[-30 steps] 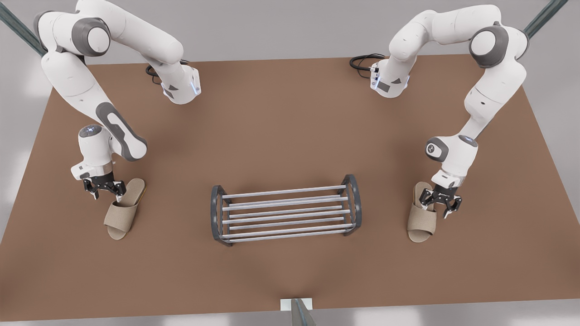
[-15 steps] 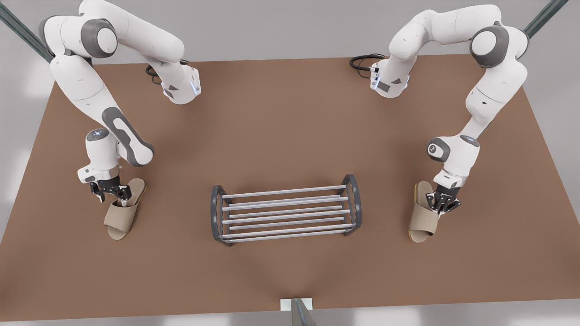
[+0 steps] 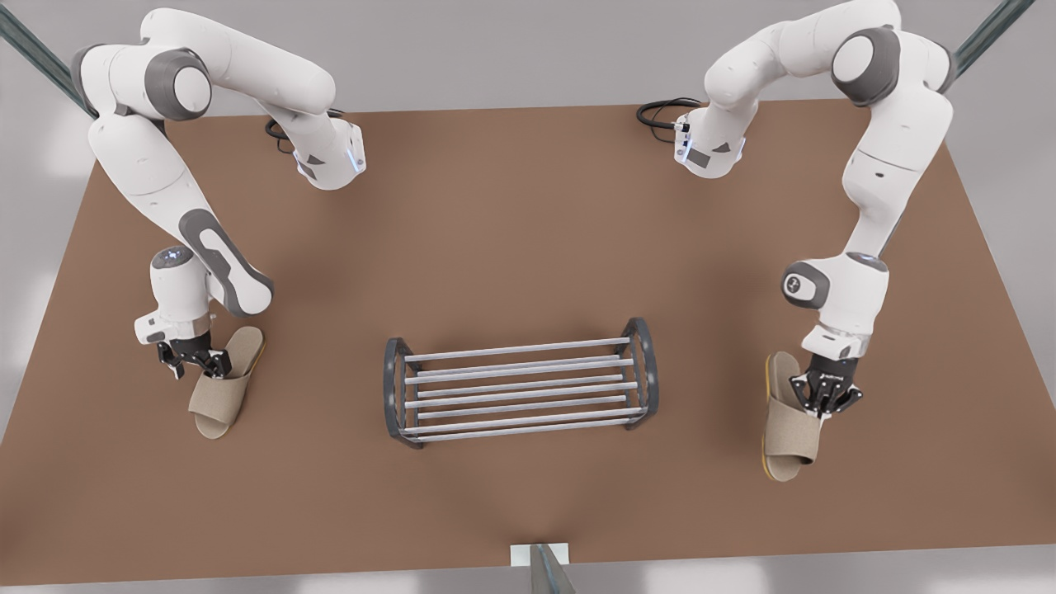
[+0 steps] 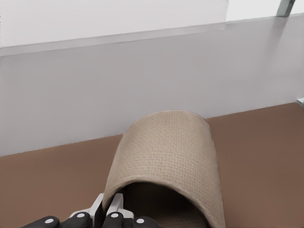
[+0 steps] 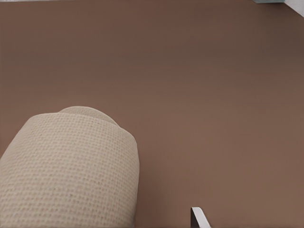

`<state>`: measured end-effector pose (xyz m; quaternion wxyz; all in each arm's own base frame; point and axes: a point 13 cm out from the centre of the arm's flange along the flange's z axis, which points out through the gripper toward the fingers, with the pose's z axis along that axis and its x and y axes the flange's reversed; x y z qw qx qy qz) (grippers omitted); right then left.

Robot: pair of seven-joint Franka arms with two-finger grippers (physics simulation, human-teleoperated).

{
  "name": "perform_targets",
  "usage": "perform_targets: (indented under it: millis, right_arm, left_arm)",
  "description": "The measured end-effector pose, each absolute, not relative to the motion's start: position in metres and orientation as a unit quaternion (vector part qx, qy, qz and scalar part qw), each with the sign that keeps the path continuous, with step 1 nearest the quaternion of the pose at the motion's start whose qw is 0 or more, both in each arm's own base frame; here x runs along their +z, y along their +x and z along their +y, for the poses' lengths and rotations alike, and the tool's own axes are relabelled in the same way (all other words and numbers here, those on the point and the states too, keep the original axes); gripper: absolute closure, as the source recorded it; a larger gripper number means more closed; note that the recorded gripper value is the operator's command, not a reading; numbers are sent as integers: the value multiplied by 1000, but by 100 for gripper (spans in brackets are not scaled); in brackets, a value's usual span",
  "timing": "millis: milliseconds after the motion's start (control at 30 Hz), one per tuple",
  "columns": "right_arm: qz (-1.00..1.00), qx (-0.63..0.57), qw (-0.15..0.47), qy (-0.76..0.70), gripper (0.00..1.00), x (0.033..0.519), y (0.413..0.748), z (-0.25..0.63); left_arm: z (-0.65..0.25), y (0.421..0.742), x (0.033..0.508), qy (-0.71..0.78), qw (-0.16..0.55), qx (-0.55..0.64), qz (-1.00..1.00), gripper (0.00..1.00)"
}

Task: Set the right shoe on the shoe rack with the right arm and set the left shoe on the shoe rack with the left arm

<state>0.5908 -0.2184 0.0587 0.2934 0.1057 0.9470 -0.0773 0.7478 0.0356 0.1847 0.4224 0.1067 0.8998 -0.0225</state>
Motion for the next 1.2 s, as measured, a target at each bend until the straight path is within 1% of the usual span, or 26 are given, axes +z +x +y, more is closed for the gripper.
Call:
perform_targets:
  millis: [133, 267, 400, 433, 467, 500, 567, 633, 733, 800, 1000, 1033, 1067, 1200]
  right_arm:
    - [947, -77, 293, 106, 0, 58, 591, -219]
    - [947, -77, 292, 109, 0, 55, 590, -220]
    - [946, -76, 293, 116, 0, 57, 591, -220]
    - [946, -76, 293, 118, 21, 57, 590, -221]
    - [946, -76, 293, 120, 30, 57, 590, -221]
    - [945, -76, 293, 121, 37, 58, 590, -222]
    - [945, -76, 293, 124, 45, 59, 590, -223]
    - [944, -77, 295, 126, 50, 60, 591, -224]
    - [943, -77, 297, 130, 51, 62, 593, -226]
    - [942, -76, 300, 133, 58, 64, 595, -227]
    - [937, -68, 311, 145, 61, 76, 604, -220]
    - [936, -65, 313, 148, 63, 78, 605, -217]
    - [935, -62, 314, 151, 78, 80, 607, -214]
    - [931, -45, 323, 163, 79, 88, 616, -197]
  left_arm:
    - [12, 767, 240, 109, 425, -11, 898, 79]
    - [-11, 768, 282, 108, 420, -14, 901, 79]
    - [-30, 763, 322, 120, 411, -7, 904, 79]
    - [-35, 762, 327, 121, 408, -10, 905, 79]
    - [-42, 761, 330, 122, 405, -15, 906, 79]
    - [-51, 760, 329, 125, 400, -20, 908, 79]
    - [-67, 761, 345, 137, 397, -11, 907, 79]
    - [-74, 759, 357, 139, 393, -7, 909, 79]
    - [-91, 755, 356, 140, 380, -17, 914, 79]
    - [-119, 751, 361, 152, 374, -11, 915, 79]
    - [-196, 743, 393, 179, 363, 13, 914, 79]
    - [-214, 743, 409, 196, 366, 24, 909, 79]
    - [-234, 739, 417, 212, 363, 33, 907, 79]
    - [-304, 713, 418, 240, 339, 56, 908, 79]
